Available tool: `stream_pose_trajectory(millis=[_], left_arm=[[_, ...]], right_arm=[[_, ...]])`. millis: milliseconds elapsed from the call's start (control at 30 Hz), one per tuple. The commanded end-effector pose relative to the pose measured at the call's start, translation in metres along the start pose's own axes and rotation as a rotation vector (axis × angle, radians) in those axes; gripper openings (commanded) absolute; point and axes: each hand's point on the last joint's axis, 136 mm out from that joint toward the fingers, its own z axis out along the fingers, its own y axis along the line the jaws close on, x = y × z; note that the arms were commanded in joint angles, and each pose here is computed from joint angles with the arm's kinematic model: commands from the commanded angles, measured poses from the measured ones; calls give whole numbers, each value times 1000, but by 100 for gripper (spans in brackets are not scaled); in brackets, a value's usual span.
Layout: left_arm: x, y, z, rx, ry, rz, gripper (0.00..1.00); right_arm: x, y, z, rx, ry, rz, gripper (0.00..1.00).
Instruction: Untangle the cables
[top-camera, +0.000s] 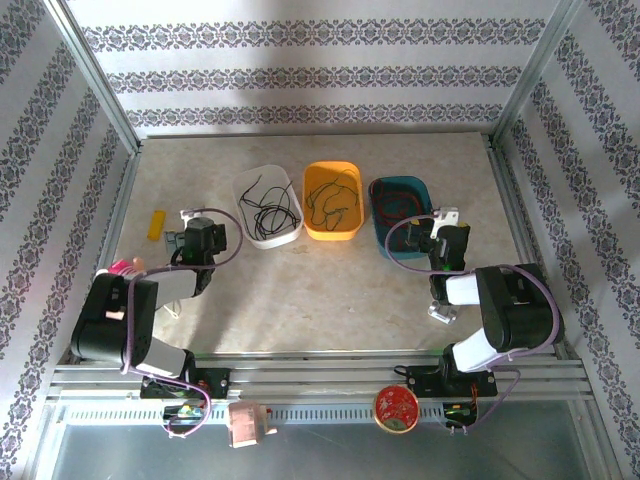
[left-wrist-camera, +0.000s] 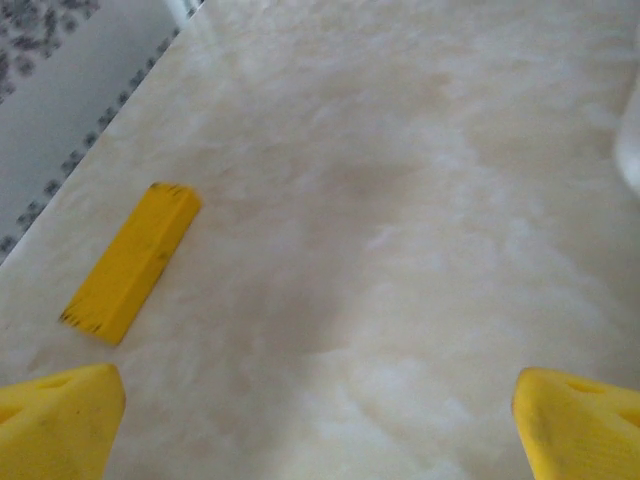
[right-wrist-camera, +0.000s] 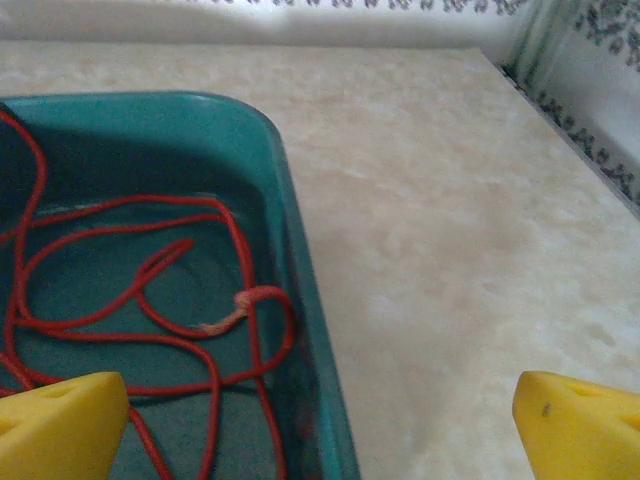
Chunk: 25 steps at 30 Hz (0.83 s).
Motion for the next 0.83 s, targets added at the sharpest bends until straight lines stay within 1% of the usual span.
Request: stream_pose_trajectory(millis=[0, 33, 67, 133, 167, 200, 233, 267, 300, 367, 433, 500, 800], left_arm=[[-30, -8, 6, 72, -179, -19, 99], [-21, -6, 5, 93, -103, -36, 99], [-25, -6, 3, 114, -161, -54, 99], [-14, -26, -5, 245, -227, -10, 99], [-19, -21, -5, 216, -275, -26, 99], [-15, -13, -2, 184, -224, -56, 99], [-11, -11, 4, 189, -163, -67, 99], [-14, -9, 7, 178, -173, -72, 99], [-17, -9, 5, 183, -211, -78, 99], [-13, -8, 5, 186, -183, -84, 99], [-16, -8, 5, 185, -206, -83, 99], [-14, -8, 6, 183, -185, -84, 99], [-15, -8, 6, 183, -193, -83, 99]], right_arm=[[-14, 9, -1, -57, -52, -2, 98], [-15, 9, -1, -55, -55, -1, 98], [-14, 9, -1, -55, -52, -1, 98], [-13, 9, -1, -57, -49, -1, 98], [-13, 9, -1, -59, -48, 0, 98], [-22, 9, 1, -63, -67, 6, 98], [-25, 10, 3, -66, -72, 7, 98], [-25, 10, 3, -70, -71, 10, 98], [-25, 10, 3, -77, -69, 16, 98], [-25, 9, 4, -92, -63, 23, 98], [-25, 9, 5, -96, -61, 25, 98], [-25, 9, 5, -99, -60, 27, 98], [-24, 9, 5, -112, -56, 33, 98]])
